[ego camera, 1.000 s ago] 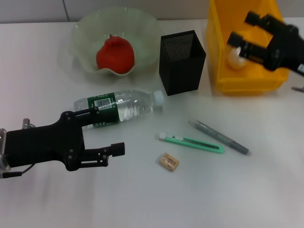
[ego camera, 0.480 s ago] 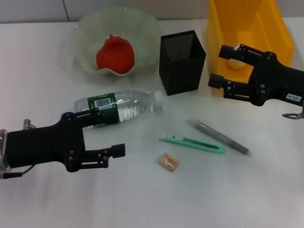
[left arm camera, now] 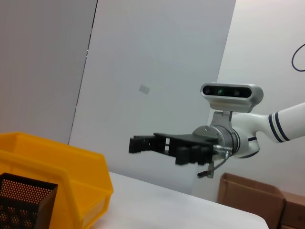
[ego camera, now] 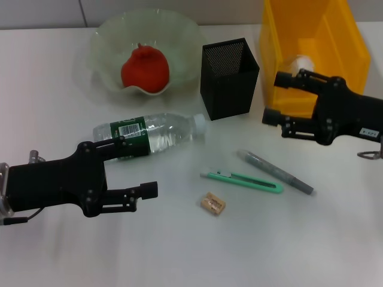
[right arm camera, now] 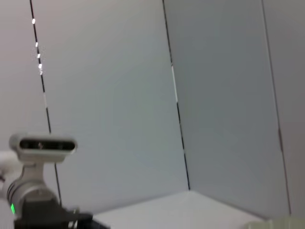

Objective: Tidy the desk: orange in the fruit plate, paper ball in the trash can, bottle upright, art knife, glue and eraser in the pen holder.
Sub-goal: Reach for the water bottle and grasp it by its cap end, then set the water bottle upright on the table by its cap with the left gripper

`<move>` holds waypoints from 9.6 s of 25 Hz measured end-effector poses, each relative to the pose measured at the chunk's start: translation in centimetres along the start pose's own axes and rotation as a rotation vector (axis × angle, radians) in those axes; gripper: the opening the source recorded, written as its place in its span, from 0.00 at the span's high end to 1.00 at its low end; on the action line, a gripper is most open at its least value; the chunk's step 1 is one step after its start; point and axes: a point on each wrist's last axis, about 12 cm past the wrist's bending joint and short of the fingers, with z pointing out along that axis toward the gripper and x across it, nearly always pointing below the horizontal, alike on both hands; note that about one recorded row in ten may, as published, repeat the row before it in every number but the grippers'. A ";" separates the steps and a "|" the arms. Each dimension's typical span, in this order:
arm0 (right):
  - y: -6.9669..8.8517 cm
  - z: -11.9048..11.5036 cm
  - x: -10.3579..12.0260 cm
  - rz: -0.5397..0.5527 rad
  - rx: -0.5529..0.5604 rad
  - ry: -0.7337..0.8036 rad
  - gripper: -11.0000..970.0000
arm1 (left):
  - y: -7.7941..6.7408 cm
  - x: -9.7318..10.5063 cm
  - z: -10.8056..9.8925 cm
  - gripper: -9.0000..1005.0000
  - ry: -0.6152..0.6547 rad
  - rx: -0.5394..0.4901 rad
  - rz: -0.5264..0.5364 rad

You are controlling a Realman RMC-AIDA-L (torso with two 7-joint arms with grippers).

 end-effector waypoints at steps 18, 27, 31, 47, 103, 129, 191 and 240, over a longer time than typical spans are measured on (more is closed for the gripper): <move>-0.5 -0.4 2.9 -0.004 0.057 0.252 0.16 | 0.1 0.0 0.0 0.19 0.000 -0.006 0.000; -0.5 -0.3 2.9 -0.003 0.057 0.252 0.16 | 0.1 -0.1 0.0 0.19 -0.003 -0.006 0.002; -0.4 -0.4 3.0 0.000 0.059 0.254 0.16 | 0.7 -0.9 0.4 0.19 -0.021 -0.014 0.020; -0.2 -0.7 3.2 0.008 0.057 0.255 0.16 | 7.1 -7.6 6.3 0.19 -0.001 -0.148 0.100; -0.2 -0.6 3.3 0.021 0.060 0.263 0.16 | 9.3 -13.3 17.4 0.19 0.938 -0.229 0.162; -0.3 0.5 3.1 0.019 0.036 0.262 0.16 | 9.9 -9.0 18.0 0.19 0.986 -0.255 0.200; -0.3 0.5 3.1 0.023 0.038 0.265 0.16 | 9.2 -9.1 18.3 0.44 0.981 -0.204 0.207; -0.3 0.5 3.1 0.033 0.039 0.265 0.16 | 8.7 -8.5 18.8 0.41 1.005 -0.186 0.254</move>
